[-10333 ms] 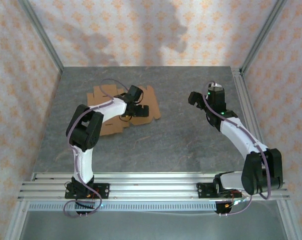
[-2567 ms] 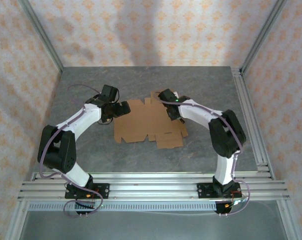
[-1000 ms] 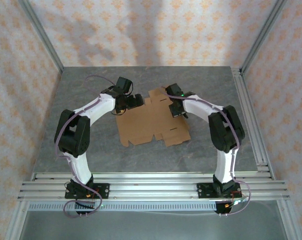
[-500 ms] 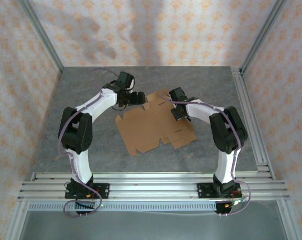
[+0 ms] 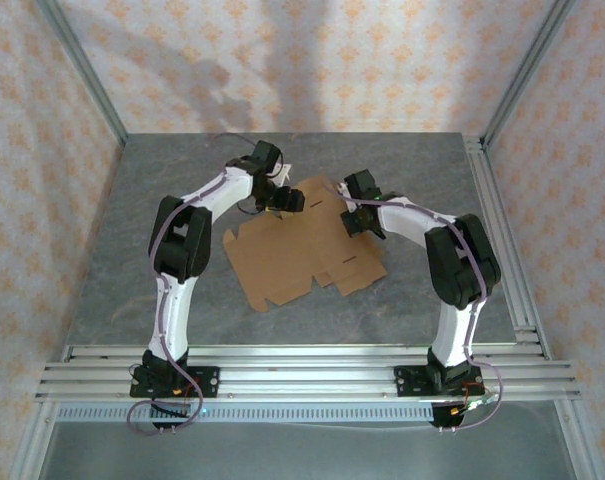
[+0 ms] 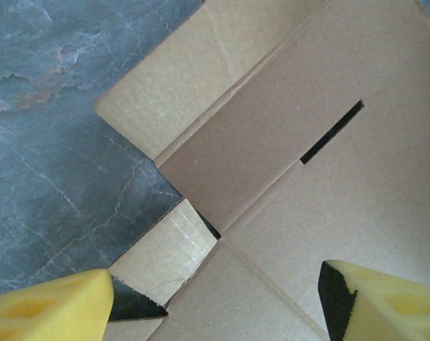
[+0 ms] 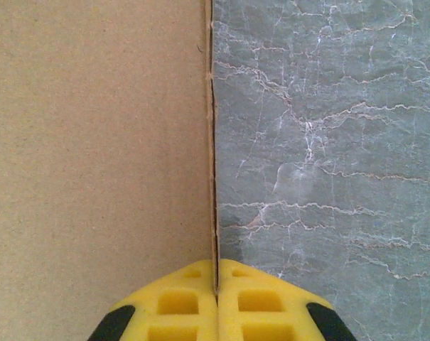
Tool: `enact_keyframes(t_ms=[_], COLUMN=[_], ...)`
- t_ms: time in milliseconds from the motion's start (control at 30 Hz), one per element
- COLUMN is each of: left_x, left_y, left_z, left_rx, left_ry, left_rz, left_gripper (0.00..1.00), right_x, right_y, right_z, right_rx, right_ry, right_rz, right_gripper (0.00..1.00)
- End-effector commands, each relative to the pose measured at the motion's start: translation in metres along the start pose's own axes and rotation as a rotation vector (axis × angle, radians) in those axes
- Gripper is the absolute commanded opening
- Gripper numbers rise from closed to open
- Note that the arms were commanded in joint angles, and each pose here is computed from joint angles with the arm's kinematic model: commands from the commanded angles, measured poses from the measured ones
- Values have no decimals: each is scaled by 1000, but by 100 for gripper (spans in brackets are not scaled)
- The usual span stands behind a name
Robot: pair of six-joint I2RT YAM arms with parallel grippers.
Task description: Fold the paper box
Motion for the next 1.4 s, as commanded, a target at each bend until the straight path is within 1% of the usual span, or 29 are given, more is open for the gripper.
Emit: enact_keyframes(t_ms=[0,133,267,400,533,733,800,1000,1267,1367], left_x=[6,10,12,16,21,17,14,6,3,6], left_y=[3,8,5,1,-6,-13,-14,-18,-23,-26], left_z=[6,6,10,2,-10,-14,-16,-23,-20,-17], left_rx=[-18,-41,-15,-53,-98,-103,-105,-125,-88,-62], left_ry=[1,-21,-7,1,9,17,16,25,11,10], left_rz=[2,-10,-17,-33,-53,-51,-45,-31,-53,-66], left_gripper=[80,80,83,82,76,66,65,66,71,77], right_x=[9,10,10,10,10,10,11,10,8,8], right_y=[-10,-9,-7,-6,-3,0,0,1,3,3], right_z=[6,7,6,6,5,5,5,3,1,1], right_rx=[45,50,46,47,39,33,31,19,5,2], right_ry=[33,39,40,38,39,40,40,44,48,47], right_rz=[-43,-41,-34,-27,-17,-4,-2,5,14,17], right_gripper=[0,0,0,0,0,0,0,0,0,0])
Point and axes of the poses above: each hand's point on the last joint's axis, 136 mm out from that joint toward the fingers, its own y axis out along the fingers, its own z axis along the line the jaws close on, x = y × z, the point moved 1 cm from there along -y, back along the fingers, and after that the axes turned 11 degrees about y, right-handed, at the moved point
